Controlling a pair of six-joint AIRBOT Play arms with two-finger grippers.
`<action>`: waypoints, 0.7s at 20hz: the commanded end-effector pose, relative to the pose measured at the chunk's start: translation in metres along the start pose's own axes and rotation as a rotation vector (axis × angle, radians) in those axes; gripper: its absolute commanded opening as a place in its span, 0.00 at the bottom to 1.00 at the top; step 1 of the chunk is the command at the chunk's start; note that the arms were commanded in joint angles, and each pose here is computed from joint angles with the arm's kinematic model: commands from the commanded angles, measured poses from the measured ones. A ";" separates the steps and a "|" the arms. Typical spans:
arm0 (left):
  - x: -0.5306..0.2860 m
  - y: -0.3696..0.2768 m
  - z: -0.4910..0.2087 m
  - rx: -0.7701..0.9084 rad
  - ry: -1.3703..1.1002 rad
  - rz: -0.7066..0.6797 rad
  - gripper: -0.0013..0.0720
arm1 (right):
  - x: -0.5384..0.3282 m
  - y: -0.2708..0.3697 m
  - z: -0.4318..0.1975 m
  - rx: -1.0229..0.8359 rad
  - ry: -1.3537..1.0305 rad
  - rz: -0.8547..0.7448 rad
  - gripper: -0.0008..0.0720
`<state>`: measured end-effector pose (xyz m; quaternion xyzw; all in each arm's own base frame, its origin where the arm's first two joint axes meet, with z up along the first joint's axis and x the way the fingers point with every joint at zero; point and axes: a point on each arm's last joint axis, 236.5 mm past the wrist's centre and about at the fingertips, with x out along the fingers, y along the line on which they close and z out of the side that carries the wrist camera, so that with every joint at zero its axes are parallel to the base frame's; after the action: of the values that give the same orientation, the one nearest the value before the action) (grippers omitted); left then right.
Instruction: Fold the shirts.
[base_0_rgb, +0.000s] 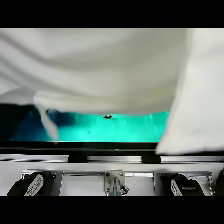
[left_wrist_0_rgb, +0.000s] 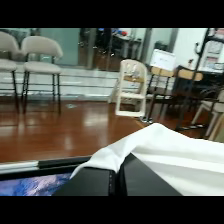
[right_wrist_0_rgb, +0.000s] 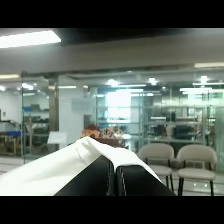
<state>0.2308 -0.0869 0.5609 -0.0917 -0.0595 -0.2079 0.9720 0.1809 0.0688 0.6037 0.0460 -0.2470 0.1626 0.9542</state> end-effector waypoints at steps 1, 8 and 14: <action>0.009 0.036 -0.044 -0.021 0.152 0.093 0.06 | -0.001 -0.010 -0.065 0.021 0.266 -0.032 0.09; 0.061 0.141 -0.217 -0.303 0.567 0.159 0.06 | 0.010 -0.059 -0.309 0.238 1.058 -0.084 0.09; 0.102 0.211 -0.410 -0.623 0.922 0.193 0.06 | 0.016 -0.087 -0.549 0.589 1.446 -0.141 0.09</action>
<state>0.4153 -0.0182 0.2274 -0.2446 0.3688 -0.1487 0.8843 0.4316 0.0713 0.2237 0.1324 0.4119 0.1475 0.8894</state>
